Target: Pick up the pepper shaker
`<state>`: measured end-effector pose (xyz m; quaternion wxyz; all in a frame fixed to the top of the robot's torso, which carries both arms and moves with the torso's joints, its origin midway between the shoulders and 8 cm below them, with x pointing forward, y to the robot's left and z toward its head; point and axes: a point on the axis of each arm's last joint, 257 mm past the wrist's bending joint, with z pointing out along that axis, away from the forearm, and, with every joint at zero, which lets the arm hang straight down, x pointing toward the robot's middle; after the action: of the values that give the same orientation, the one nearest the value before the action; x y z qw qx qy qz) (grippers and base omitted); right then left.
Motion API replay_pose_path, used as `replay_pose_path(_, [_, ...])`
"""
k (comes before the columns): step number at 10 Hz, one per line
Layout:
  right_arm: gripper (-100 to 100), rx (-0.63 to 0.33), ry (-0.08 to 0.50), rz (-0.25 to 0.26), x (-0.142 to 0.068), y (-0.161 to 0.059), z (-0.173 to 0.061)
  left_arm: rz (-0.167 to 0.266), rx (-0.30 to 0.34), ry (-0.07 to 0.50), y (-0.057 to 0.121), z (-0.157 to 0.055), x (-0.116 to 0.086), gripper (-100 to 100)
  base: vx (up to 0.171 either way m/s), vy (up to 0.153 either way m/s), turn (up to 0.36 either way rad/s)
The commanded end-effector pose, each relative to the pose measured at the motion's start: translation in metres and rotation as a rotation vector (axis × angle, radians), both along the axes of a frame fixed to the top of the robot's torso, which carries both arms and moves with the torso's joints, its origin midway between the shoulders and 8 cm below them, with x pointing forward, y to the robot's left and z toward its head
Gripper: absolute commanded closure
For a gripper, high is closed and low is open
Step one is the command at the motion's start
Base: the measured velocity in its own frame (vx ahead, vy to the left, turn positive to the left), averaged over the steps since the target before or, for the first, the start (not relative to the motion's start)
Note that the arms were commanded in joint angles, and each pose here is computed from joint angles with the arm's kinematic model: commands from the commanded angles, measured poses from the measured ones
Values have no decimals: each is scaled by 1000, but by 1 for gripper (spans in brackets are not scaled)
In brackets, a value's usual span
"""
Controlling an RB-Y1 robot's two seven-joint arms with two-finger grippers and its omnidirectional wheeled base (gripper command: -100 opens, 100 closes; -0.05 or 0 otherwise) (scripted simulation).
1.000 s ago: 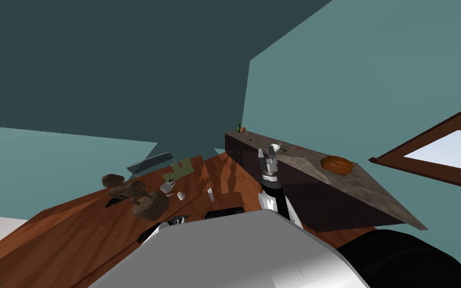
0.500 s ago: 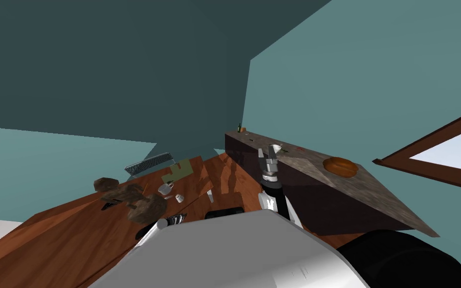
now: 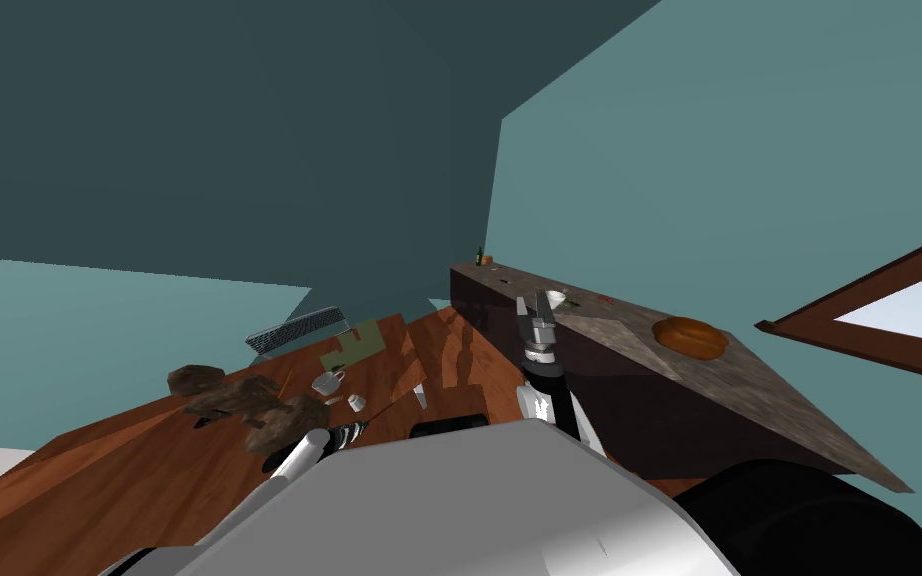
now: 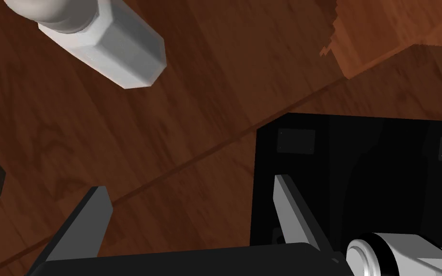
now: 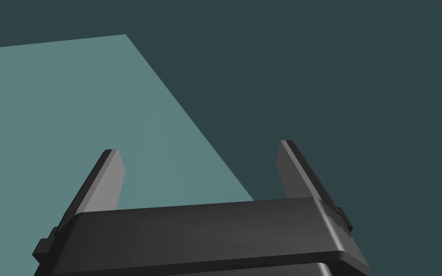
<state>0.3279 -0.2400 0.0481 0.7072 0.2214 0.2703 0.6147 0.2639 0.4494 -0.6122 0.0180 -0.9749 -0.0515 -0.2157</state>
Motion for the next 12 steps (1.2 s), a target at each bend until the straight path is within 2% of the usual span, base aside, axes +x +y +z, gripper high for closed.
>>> replay_pose_path(1, [0, 0, 0, 0, 0, 0, 0, 7, -2, 0, 1, 2, 1, -100, 24, 6, -1])
replay_pose_path(2, [0, 0, 0, 0, 0, 0, 0, 27, 7, -14, 16, 11, 16, -100, 58, 11, 6])
replay_pose_path(4, [0, 0, 0, 0, 0, 0, 0, 34, 4, -15, 16, 11, 16, -100, 49, 13, -1])
replay_pose_path(6, [0, 0, 0, 0, 0, 0, 0, 42, 22, -40, 32, 24, 35, -100, 55, 28, -2])
replay_pose_path(8, [0, 0, 0, 0, 0, 0, 0, 29, 25, -36, 30, 22, 34, -100, 51, 26, -8])
replay_pose_path(9, [0, 0, 0, 0, 0, 0, 0, 35, 23, -38, 30, 23, 34, 0, 6, 3, 0])
replay_pose_path(10, [0, 0, 0, 0, 0, 0, 0, 15, 14, -41, 15, 20, 40, -100, 22, 29, 130])
replay_pose_path(12, [0, 0, 0, 0, 0, 0, 0, 8, 19, -38, 15, 19, 39, -100, 23, 19, 59])
